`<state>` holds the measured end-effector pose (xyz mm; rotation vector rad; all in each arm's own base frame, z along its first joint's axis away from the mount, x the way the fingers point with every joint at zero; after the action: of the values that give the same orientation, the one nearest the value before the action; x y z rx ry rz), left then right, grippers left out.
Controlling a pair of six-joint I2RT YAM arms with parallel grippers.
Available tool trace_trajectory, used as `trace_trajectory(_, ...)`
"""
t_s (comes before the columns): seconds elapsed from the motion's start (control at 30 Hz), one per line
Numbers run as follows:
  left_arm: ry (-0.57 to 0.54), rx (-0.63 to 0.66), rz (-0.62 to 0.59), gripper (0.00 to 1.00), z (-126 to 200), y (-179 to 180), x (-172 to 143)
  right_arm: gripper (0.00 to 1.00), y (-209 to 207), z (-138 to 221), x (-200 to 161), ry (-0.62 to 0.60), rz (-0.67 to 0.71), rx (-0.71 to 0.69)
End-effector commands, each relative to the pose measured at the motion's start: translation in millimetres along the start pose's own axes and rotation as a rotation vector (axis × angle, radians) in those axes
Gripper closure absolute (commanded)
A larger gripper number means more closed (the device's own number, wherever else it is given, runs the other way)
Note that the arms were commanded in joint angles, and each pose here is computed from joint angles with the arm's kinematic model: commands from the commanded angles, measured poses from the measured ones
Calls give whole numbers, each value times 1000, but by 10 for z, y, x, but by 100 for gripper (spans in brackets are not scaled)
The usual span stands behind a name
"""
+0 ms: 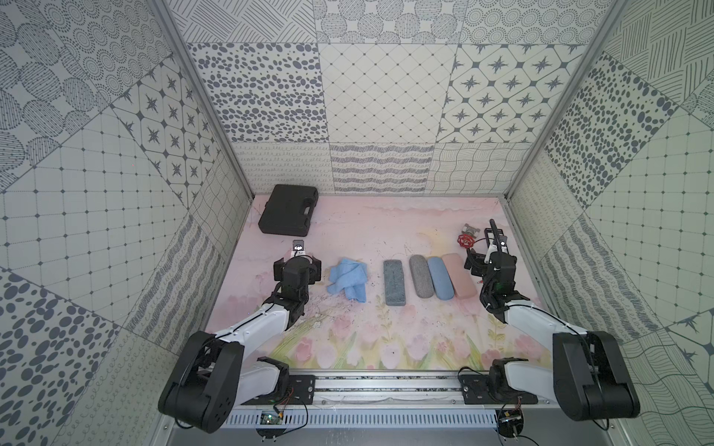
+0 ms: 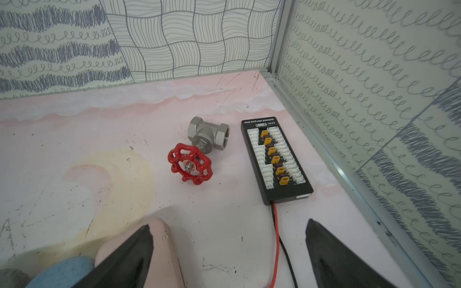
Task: Wipe the eyeglass case
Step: Reset both arms
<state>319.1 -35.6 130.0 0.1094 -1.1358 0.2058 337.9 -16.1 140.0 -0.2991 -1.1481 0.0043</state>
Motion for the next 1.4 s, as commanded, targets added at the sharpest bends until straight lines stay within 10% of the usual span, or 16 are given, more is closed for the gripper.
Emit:
trace_trajectory(0.0, -102, -75, 35, 0, -135, -68, 150, 1, 78, -28, 178, -148, -18, 48)
trace_trajectory(0.43, -228, -127, 19, 0, -209, 15, -63, 1, 258, -282, -51, -127, 22, 106)
trace_trajectory(1.37, -74, -35, 199, 0, -560, 359, -84, 1, 257, -288, -48, -123, 20, 112)
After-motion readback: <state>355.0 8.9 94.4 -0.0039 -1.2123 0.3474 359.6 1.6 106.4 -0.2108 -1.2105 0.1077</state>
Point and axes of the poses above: each gripper's point midway between its finger pads, its own z axis back along the fingers, its own y axis along the line the jaws close on, x = y × z, the point moved 4 cm from there along z, back along the fingers, and after that the axes turned 13 degrees about z, right-handed, at the moved point
